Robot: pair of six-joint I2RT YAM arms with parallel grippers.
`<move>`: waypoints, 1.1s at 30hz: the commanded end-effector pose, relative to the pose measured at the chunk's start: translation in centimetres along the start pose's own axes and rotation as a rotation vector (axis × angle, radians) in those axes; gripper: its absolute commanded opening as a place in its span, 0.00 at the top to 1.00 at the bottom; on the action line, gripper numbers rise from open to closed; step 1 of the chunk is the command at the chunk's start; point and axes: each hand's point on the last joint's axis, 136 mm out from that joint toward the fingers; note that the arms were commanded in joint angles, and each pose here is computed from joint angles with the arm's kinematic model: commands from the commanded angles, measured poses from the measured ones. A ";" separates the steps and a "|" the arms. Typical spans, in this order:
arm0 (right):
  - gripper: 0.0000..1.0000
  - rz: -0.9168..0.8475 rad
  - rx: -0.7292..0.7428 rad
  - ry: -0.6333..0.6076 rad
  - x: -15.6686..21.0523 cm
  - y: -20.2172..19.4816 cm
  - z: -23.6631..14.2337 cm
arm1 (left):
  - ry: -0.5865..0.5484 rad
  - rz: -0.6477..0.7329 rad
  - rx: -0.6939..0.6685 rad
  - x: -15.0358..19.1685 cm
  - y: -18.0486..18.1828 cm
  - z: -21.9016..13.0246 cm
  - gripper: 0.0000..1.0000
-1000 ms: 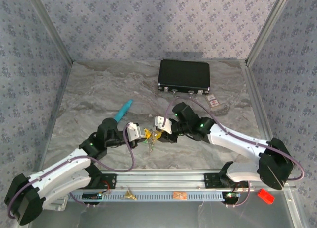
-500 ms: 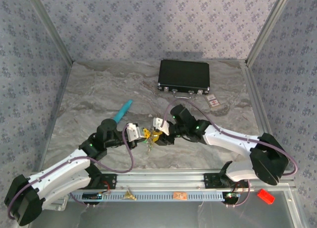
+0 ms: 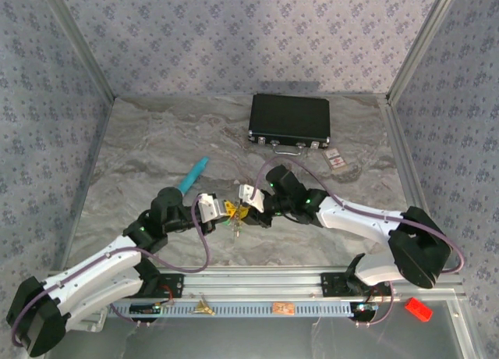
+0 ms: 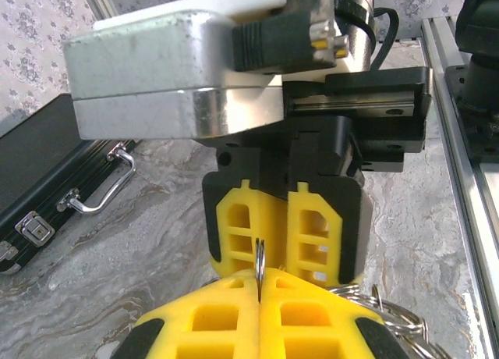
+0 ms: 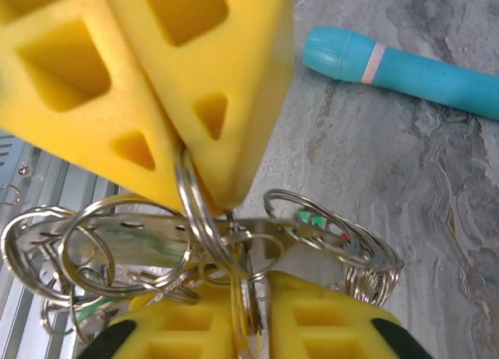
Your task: Put the keys on the keyring
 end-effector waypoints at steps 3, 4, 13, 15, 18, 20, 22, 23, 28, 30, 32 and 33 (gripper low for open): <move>0.94 -0.033 0.042 0.028 -0.8 -0.3 -1.6 | -0.007 0.041 -0.008 -1.2 0.4 -0.3 1.00; 0.96 -0.035 0.050 0.030 -0.9 -0.5 -1.7 | 0.000 0.043 -0.008 -1.2 0.5 -0.3 1.00; 1.00 -0.051 0.120 0.072 -2.3 -2.0 -2.8 | 0.046 0.043 0.005 -0.3 0.5 0.2 1.00; 1.00 -0.061 0.120 0.067 -3.0 -2.0 -3.0 | 0.071 0.035 0.009 0.2 0.5 0.3 1.00; 1.00 -0.085 0.122 0.059 -4.0 -1.8 -3.4 | 0.098 0.023 0.010 0.5 0.6 0.5 1.00; 1.00 -0.100 0.137 0.063 -4.4 -1.8 -3.6 | 0.105 0.016 0.009 0.6 0.7 0.6 0.96; 1.00 -0.108 0.165 0.077 -4.6 -2.1 -4.0 | 0.106 0.009 0.012 0.6 0.7 0.6 0.92; 1.00 -0.112 0.185 0.094 -4.6 -2.4 -4.2 | 0.101 0.005 0.009 0.5 0.8 0.6 0.88; 1.00 -0.139 0.278 0.182 -4.0 -3.4 -5.1 | 0.075 -0.017 -0.055 -0.2 1.6 0.0 0.54; 1.00 -0.147 0.303 0.209 -3.8 -3.7 -5.4 | 0.055 -0.023 -0.102 -0.7 2.2 -0.5 0.42; 1.00 -0.152 0.321 0.227 -3.7 -3.9 -5.5 | 0.030 -0.030 -0.152 -1.2 2.8 -1.2 0.31; 1.00 -0.153 0.325 0.230 -3.9 -4.1 -5.6 | 0.015 -0.034 -0.186 -1.4 3.1 -1.7 0.29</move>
Point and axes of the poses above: each hand's point on the last joint's axis, 136 mm out from that joint toward the fingers, its own z axis out along the fingers, its own y axis along the line the jaws close on, x = y × z, and after that the axes turned 3 degrees about z, right-handed
